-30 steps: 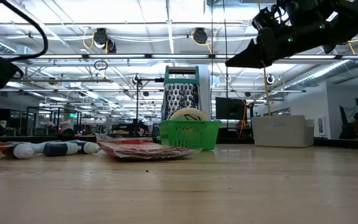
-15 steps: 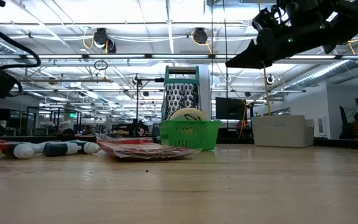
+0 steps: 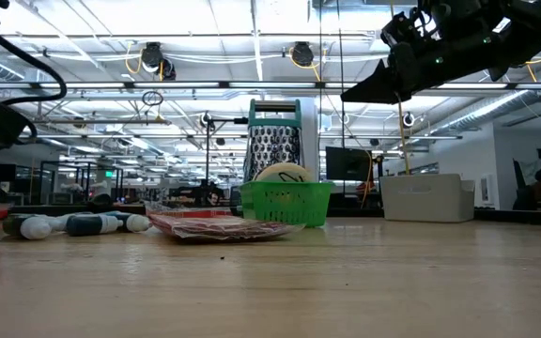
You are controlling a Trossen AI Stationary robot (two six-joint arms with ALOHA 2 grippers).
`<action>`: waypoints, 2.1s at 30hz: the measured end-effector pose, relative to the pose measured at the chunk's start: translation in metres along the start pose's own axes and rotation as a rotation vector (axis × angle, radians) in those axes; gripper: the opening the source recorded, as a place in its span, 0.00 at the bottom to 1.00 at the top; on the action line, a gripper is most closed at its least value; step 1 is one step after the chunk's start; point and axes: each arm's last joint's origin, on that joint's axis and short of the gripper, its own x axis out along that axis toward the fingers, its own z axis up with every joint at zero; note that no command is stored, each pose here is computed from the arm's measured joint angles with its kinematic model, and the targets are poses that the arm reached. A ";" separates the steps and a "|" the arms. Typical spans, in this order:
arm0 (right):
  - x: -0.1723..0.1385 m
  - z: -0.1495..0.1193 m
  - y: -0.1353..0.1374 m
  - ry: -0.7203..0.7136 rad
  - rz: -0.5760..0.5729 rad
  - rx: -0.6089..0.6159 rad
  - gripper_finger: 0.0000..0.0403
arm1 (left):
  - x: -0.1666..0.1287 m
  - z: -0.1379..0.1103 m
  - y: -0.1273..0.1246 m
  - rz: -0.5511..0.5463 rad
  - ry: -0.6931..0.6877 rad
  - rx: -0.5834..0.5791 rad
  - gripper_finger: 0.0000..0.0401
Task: Pick & Place Food Item
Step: Put the bottom red popcorn bag into the gray bin
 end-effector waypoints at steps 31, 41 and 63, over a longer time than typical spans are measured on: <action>0.001 0.007 0.000 -0.074 0.001 0.116 0.01 | -0.135 0.019 -0.033 0.100 -0.599 0.401 0.00; 0.029 0.004 0.013 -0.227 0.127 0.160 0.15 | -0.153 0.053 -0.058 0.226 -0.948 0.767 0.00; 0.141 0.043 0.047 -0.144 0.336 0.300 0.60 | -0.130 0.107 -0.109 0.401 -1.016 1.039 0.00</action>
